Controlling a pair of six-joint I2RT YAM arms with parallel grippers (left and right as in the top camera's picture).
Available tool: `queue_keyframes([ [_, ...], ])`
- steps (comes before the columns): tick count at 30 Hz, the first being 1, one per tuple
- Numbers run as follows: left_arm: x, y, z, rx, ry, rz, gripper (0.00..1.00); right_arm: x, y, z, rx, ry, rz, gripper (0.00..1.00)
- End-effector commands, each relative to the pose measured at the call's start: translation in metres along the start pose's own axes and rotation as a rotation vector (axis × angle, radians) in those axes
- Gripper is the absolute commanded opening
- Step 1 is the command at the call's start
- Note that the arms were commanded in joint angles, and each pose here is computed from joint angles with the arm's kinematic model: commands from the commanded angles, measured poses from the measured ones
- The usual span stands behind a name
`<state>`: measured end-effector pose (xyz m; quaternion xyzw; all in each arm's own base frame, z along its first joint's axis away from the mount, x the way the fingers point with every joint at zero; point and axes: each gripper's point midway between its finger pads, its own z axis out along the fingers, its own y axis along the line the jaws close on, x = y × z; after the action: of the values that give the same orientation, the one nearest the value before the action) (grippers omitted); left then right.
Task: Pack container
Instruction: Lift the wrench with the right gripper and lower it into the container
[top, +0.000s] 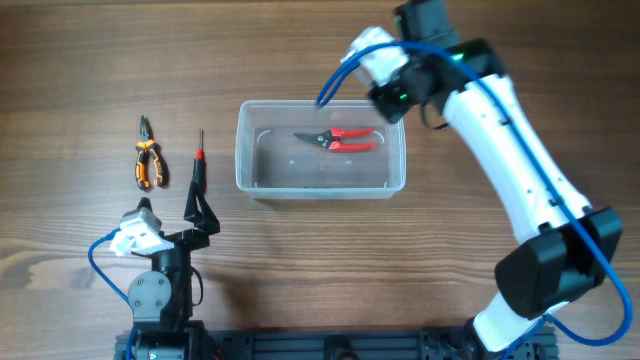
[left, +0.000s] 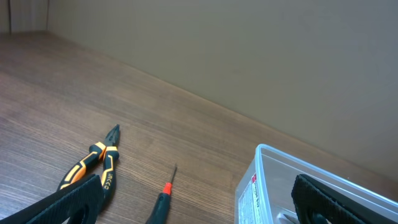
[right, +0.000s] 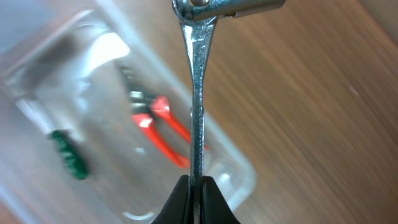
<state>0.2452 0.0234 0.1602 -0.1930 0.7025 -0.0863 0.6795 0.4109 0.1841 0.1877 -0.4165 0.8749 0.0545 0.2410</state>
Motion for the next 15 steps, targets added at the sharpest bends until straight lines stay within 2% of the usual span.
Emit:
queue_keyframes([
  [1,0.000,0.000,0.000,-0.002,-0.002,-0.013,1.00,-0.023,0.043,0.001,-0.062,-0.032,-0.182,0.04],
  [4,0.000,0.000,0.000,-0.002,-0.003,-0.013,1.00,-0.030,0.064,0.003,-0.087,-0.035,-0.253,0.04],
  [9,0.000,0.000,0.000,-0.002,-0.003,-0.013,1.00,-0.025,0.069,0.011,-0.104,-0.012,-0.278,0.04],
  [15,0.000,0.000,0.000,-0.002,-0.003,-0.013,1.00,0.010,0.078,0.055,-0.173,0.105,-0.338,0.04],
])
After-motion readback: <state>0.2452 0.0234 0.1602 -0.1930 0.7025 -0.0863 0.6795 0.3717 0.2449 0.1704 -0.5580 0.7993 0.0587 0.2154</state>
